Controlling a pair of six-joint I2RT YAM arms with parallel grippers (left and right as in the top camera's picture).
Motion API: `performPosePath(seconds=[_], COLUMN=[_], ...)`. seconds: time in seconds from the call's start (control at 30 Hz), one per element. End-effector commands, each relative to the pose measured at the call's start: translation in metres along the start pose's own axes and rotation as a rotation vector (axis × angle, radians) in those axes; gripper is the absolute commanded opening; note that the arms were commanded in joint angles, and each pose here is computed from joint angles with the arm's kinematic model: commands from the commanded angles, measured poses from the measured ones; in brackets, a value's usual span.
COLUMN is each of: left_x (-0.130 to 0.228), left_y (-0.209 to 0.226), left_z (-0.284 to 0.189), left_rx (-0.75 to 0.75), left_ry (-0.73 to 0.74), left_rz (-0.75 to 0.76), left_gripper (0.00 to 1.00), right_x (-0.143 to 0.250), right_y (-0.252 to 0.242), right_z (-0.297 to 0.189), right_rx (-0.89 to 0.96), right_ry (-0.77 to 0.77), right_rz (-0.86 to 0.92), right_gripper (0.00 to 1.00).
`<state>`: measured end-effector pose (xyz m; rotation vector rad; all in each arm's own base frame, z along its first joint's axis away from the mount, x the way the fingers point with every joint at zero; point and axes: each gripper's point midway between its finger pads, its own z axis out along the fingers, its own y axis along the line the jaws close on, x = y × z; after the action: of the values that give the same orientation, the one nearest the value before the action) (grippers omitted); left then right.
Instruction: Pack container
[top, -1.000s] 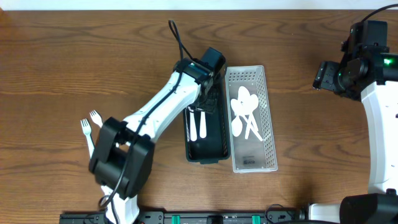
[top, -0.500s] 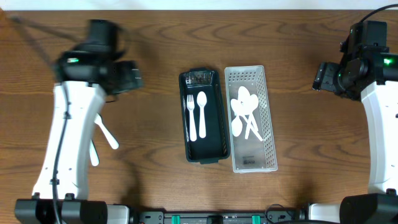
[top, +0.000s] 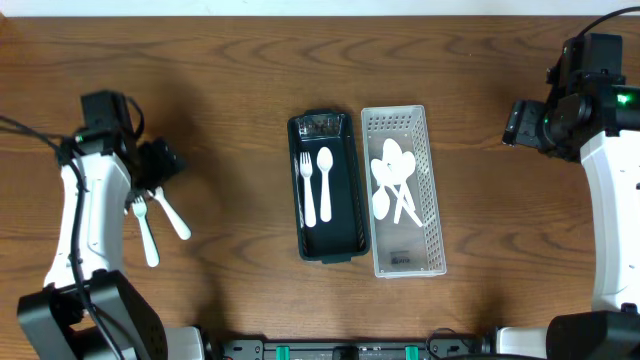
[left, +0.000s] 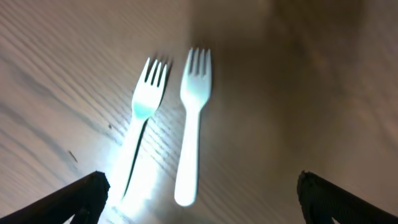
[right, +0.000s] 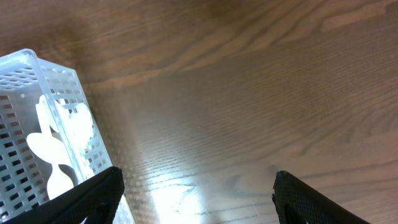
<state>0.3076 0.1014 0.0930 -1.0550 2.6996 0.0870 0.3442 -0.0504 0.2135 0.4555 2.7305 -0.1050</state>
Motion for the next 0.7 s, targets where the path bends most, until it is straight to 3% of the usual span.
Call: performPosePath(seconds=[0.0,0.67], left_x=[0.016,0.030], left_y=[0.009,0.010], left_z=[0.021,0.089], left_rx=[-0.004,-0.049], left_ry=[0.042,0.133], left_rz=[-0.028,-0.015], left_gripper=[0.99,0.99], right_x=[0.001,0.008], right_y=[-0.001,-0.002], right_z=[0.001,0.001], right_rx=[0.005,0.010], right_ry=[0.008,0.035], right_rz=[-0.015,-0.017], right_gripper=[0.81,0.80])
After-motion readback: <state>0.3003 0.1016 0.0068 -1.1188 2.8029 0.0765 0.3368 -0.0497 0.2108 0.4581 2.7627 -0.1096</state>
